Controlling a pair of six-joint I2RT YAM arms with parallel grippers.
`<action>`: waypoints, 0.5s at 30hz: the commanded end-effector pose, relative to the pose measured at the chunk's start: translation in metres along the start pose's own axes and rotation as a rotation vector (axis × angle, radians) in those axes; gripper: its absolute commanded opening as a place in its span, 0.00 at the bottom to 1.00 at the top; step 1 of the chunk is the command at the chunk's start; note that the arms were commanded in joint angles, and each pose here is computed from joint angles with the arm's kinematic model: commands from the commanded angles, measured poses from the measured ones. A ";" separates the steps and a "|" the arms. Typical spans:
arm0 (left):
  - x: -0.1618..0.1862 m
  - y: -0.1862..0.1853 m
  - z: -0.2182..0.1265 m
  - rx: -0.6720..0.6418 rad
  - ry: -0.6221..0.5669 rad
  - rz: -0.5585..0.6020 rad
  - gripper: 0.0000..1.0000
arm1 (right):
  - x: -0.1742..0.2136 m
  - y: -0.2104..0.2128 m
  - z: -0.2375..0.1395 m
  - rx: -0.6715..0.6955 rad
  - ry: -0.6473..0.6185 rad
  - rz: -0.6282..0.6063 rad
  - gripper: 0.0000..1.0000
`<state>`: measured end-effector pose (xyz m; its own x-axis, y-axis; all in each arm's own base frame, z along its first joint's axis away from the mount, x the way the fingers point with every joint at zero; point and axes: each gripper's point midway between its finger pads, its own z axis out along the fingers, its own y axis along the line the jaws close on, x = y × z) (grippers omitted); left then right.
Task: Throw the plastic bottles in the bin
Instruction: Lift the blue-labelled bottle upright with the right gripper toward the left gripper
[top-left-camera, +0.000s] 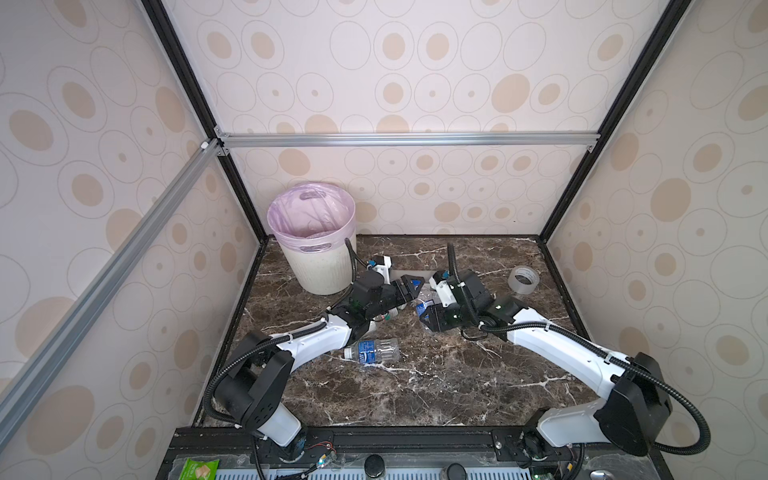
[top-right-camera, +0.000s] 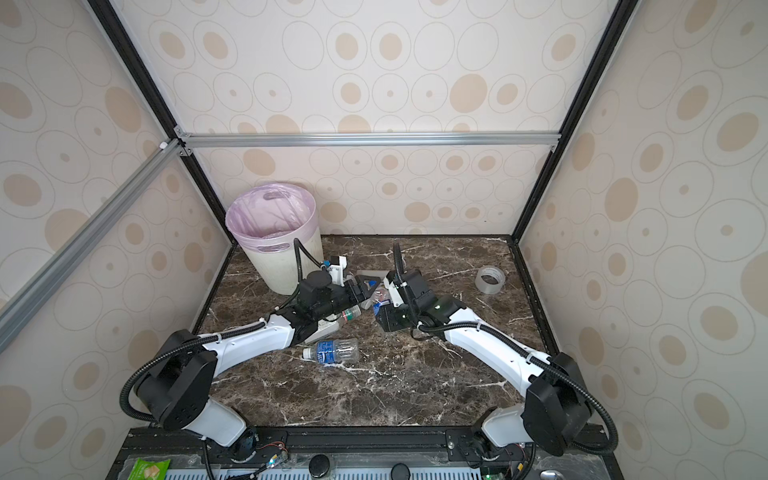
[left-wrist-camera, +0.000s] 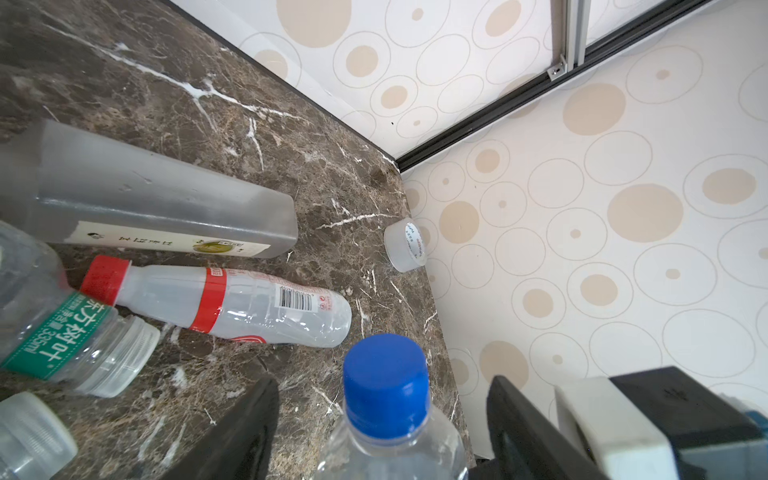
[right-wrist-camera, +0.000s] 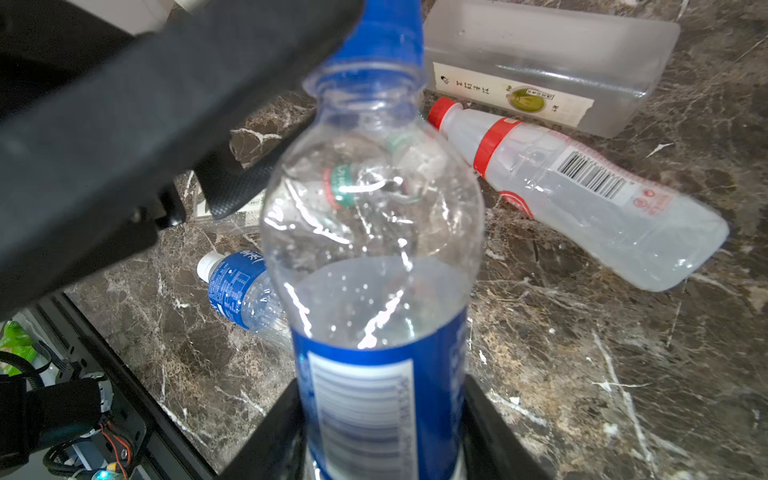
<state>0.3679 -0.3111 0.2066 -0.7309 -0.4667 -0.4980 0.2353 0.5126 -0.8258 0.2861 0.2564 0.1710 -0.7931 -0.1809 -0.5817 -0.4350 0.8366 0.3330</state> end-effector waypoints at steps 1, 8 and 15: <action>-0.021 -0.017 0.002 0.043 -0.050 0.009 0.72 | -0.019 0.018 -0.015 -0.051 -0.064 -0.008 0.54; -0.022 -0.014 0.009 0.047 -0.047 0.003 0.58 | -0.020 0.030 -0.015 -0.089 -0.077 -0.039 0.54; -0.026 -0.015 0.009 0.039 -0.060 0.017 0.38 | -0.019 0.032 -0.014 -0.100 -0.074 -0.044 0.55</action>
<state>0.3789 -0.3125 0.2104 -0.7192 -0.4795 -0.5029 0.2412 0.5065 -0.8278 0.2813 0.2716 0.1805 -0.7738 -0.1934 -0.6032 -0.4785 0.8024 0.3567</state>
